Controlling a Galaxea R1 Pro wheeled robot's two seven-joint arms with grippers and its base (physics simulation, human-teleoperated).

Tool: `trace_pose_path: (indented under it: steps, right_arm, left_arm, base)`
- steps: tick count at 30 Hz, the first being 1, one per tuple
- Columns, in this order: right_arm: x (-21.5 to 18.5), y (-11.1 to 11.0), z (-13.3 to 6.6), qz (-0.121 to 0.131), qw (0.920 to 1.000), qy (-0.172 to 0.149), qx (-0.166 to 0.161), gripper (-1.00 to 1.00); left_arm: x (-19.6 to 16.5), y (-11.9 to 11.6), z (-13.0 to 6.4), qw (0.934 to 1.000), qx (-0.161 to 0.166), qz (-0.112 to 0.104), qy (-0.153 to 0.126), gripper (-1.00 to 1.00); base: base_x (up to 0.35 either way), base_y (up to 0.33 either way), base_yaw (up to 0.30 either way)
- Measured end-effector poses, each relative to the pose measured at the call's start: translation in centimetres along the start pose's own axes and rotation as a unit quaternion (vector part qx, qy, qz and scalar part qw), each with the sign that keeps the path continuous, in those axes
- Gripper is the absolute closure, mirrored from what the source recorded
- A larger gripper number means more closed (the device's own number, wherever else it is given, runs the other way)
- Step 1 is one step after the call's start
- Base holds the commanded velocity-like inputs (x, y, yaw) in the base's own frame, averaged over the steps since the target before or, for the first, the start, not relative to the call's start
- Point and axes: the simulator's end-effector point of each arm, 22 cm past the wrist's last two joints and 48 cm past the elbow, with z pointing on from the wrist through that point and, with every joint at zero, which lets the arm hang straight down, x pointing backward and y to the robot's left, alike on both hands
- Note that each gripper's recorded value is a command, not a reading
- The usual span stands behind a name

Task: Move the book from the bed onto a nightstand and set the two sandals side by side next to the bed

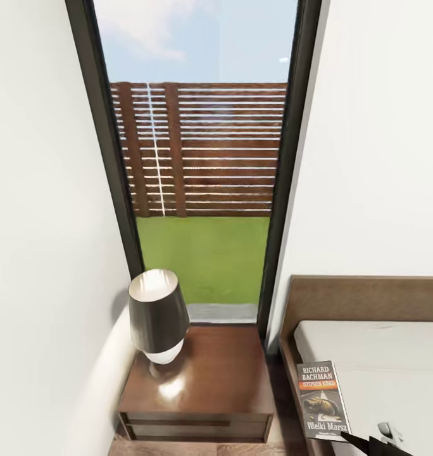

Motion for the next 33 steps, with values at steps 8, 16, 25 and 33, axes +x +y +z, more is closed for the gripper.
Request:
trace_pose_path:
  steps: [8,16,25,33]
  right_arm:
    - [0.01,-0.01,-0.01,0.0,1.0,0.0,0.0,1.0]
    - [0.01,0.01,0.0,0.0,1.0,0.0,0.0,1.0]
    - [-0.14,0.0,0.05,0.001,1.0,-0.003,0.0,1.0]
    - [-0.11,0.01,0.06,0.001,1.0,-0.002,0.0,1.0]
  left_arm:
    - [0.0,0.0,0.0,1.0,0.0,0.0,0.0,-1.0]
    - [0.0,0.0,0.0,1.0,0.0,0.0,0.0,-1.0]
    - [-0.01,0.01,0.03,1.0,0.0,0.0,0.0,-1.0]
    - [-0.06,0.13,-0.07,1.0,0.004,-0.002,-0.001,-1.0]
  base:
    - [0.332,0.0,0.0]
    - [0.332,0.0,0.0]
    - [0.202,0.0,0.0]
    - [0.002,0.0,0.0]
